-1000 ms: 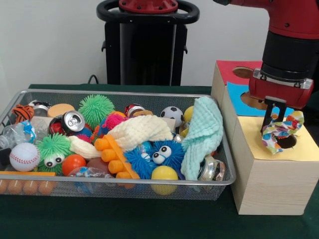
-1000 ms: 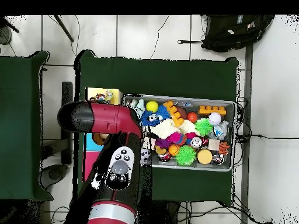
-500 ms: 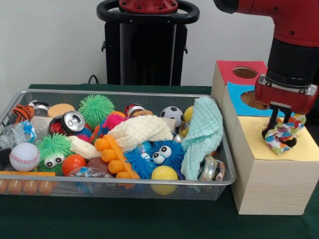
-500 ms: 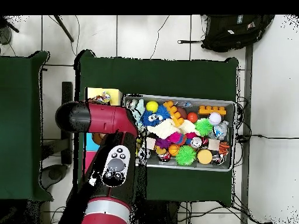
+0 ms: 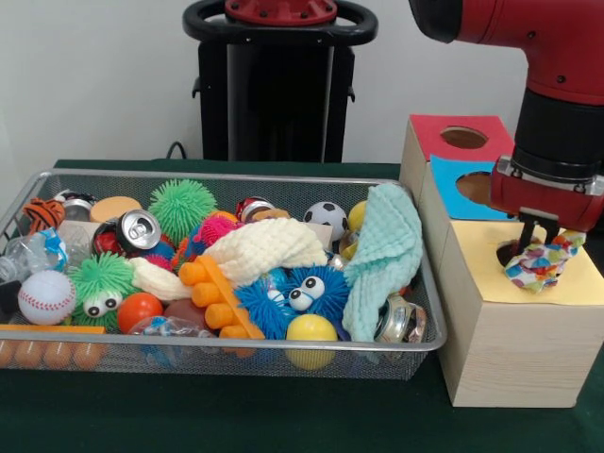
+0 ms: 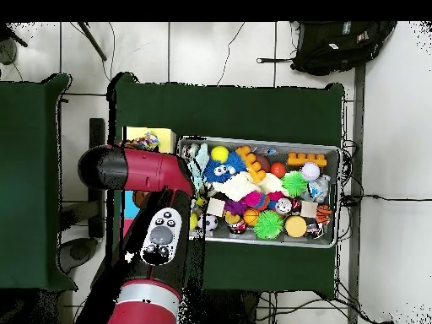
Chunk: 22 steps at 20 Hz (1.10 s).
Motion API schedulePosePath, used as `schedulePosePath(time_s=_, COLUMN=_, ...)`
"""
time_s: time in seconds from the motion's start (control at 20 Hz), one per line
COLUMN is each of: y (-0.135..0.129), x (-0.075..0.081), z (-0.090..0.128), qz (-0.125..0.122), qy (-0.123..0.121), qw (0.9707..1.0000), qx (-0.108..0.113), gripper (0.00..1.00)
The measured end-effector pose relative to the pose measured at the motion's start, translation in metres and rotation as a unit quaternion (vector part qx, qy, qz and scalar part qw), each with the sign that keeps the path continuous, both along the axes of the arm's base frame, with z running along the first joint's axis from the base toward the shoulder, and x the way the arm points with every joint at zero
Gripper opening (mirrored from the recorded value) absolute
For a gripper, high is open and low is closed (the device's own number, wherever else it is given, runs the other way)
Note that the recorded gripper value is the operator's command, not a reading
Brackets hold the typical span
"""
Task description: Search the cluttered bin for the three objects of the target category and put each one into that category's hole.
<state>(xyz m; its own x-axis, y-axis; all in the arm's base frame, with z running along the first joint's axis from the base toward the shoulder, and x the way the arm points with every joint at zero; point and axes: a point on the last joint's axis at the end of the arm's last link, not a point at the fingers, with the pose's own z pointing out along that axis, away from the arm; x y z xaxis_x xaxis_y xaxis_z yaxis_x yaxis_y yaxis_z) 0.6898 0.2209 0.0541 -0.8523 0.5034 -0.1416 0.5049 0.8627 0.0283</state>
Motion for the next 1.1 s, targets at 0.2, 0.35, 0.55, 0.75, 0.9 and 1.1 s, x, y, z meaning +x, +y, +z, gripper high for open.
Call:
schedulePosePath(time_s=0.2, y=-0.001, x=-0.001, z=-0.006, qz=-0.002, qy=0.004, qw=1.0000, qx=-0.001, gripper=0.00)
schedulePosePath(time_s=0.35, y=-0.001, x=-0.002, z=-0.008, qz=-0.002, qy=0.006, qw=1.0000, qx=-0.001, gripper=0.00)
schedulePosePath(time_s=0.55, y=-0.003, x=-0.002, z=-0.008, qz=-0.003, qy=0.006, qw=1.0000, qx=-0.001, gripper=0.00)
schedulePosePath(time_s=0.75, y=-0.009, x=-0.001, z=-0.009, qz=-0.007, qy=0.006, qw=1.0000, qx=-0.001, gripper=0.00)
schedulePosePath(time_s=0.9, y=-0.015, x=0.000, z=-0.010, qz=-0.012, qy=0.008, qw=0.9999, qx=-0.001, gripper=1.00)
schedulePosePath(time_s=1.1, y=-0.014, x=0.004, z=-0.007, qz=-0.015, qy=-0.001, qw=0.9999, qx=0.004, gripper=1.00)
